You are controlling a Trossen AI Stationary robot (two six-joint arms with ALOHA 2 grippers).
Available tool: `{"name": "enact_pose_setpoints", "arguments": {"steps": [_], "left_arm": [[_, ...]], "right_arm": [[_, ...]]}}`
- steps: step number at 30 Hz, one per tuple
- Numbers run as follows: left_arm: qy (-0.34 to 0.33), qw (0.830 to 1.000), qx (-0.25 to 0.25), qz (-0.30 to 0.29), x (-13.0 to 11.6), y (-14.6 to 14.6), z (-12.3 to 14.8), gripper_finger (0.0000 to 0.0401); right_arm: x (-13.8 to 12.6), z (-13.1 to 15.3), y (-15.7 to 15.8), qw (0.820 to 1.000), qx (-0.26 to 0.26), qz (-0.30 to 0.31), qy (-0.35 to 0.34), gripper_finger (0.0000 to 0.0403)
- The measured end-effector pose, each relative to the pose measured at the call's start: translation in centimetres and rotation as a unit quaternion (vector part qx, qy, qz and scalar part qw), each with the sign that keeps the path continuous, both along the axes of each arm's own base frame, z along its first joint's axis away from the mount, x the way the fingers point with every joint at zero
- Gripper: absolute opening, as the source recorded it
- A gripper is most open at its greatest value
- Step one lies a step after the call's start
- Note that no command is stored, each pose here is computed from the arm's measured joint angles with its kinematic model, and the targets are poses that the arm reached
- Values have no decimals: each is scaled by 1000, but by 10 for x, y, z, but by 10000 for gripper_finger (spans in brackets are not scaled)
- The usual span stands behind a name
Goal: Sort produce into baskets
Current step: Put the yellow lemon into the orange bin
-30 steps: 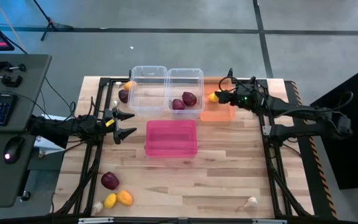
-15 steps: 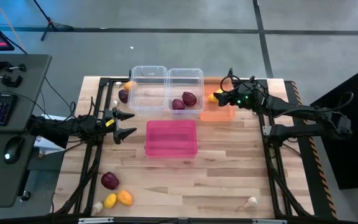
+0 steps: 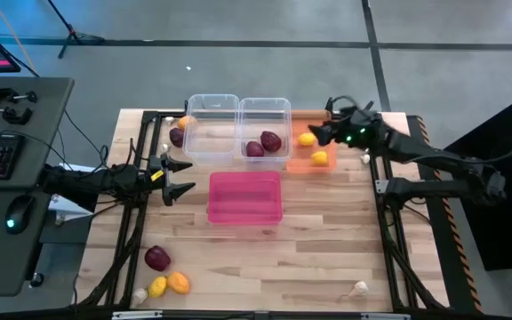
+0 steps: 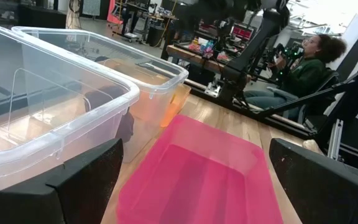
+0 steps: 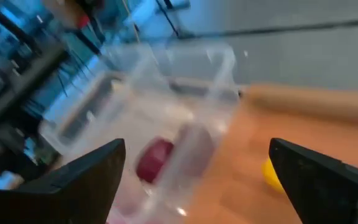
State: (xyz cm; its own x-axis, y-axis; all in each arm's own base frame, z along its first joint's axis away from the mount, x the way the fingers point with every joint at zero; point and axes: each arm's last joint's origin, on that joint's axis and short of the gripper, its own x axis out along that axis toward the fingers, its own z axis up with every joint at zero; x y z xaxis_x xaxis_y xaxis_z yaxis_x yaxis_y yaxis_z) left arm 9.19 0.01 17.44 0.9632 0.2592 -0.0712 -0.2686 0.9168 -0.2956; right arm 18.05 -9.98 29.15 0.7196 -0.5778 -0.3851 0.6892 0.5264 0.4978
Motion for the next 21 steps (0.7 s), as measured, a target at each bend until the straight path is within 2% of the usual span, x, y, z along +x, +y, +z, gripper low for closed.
{"name": "enact_pose_setpoints", "arguments": {"steps": [7,12,14,17,21], "left_arm": [[0,1000,0,0,0,0,0,390],[-11,1000,2,4,0,0,2,390],[-53,997,-48,6,0,0,8,390],[-116,983,-139,6,0,0,16,390],[-199,962,-187,30,-3,3,28,390]], "right_arm": [[-10,71,3,995,-42,-6,-86,385],[-14,97,6,992,-50,4,-115,385],[-16,101,8,992,-34,13,-121,385],[-15,99,11,993,0,31,-118,385],[-14,90,16,994,37,48,-91,385]]}}
